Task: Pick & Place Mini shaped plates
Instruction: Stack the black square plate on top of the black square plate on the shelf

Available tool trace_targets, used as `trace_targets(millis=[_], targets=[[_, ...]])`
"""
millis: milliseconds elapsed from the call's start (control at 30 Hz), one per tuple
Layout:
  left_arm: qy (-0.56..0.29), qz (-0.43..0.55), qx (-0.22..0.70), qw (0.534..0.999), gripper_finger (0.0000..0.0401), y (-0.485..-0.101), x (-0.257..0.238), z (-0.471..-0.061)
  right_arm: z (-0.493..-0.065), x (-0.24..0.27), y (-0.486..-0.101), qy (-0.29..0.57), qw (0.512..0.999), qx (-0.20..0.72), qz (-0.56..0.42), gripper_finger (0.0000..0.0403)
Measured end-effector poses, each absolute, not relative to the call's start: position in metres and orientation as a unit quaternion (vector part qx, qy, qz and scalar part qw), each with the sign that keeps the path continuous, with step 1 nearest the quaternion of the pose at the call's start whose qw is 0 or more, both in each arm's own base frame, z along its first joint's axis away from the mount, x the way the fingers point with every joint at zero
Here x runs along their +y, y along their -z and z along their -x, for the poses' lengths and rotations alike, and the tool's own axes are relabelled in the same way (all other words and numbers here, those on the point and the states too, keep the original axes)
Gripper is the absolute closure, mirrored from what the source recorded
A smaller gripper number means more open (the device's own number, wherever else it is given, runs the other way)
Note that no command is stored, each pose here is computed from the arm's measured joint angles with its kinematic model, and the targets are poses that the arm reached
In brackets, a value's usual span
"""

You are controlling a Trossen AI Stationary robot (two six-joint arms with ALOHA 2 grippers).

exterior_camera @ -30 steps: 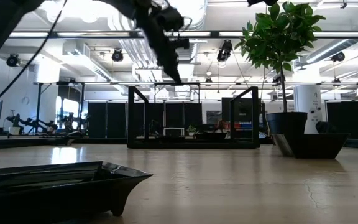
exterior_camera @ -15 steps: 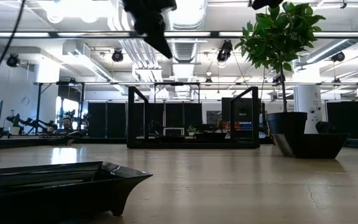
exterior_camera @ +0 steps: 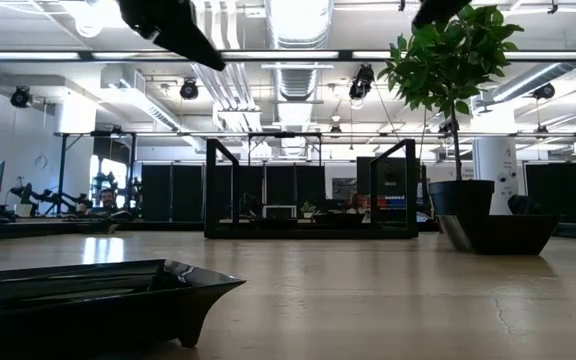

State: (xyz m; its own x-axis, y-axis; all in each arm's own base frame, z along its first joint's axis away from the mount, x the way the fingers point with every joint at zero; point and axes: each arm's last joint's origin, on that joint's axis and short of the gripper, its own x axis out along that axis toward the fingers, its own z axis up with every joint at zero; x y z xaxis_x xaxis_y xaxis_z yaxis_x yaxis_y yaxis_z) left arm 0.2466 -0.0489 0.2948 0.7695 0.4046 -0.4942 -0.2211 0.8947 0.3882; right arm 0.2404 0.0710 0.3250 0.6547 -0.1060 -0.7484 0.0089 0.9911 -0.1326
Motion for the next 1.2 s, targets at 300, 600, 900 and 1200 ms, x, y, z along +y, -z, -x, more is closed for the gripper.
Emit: trace_targets(millis=[300,600,900,1200], targets=[[-0.141,-0.145,0.250,0.947,0.0364,-0.269,-0.071,-0.240,-0.248,0.074,-0.293,0.047,0.881,0.469,0.047,0.0319],[-0.132,-0.157,0.238,0.949,0.0364,-0.268,-0.074,-0.240,-0.262,0.082,-0.265,0.016,0.880,0.476,-0.001,0.0318],[-0.117,-0.167,0.244,0.948,0.0364,-0.267,-0.080,-0.236,-0.308,0.109,-0.232,-0.085,0.896,0.432,0.052,0.0328],[-0.076,-0.177,0.241,0.951,0.0364,-0.266,-0.100,-0.227,-0.360,0.138,-0.202,-0.107,0.877,0.462,0.080,0.0331]])
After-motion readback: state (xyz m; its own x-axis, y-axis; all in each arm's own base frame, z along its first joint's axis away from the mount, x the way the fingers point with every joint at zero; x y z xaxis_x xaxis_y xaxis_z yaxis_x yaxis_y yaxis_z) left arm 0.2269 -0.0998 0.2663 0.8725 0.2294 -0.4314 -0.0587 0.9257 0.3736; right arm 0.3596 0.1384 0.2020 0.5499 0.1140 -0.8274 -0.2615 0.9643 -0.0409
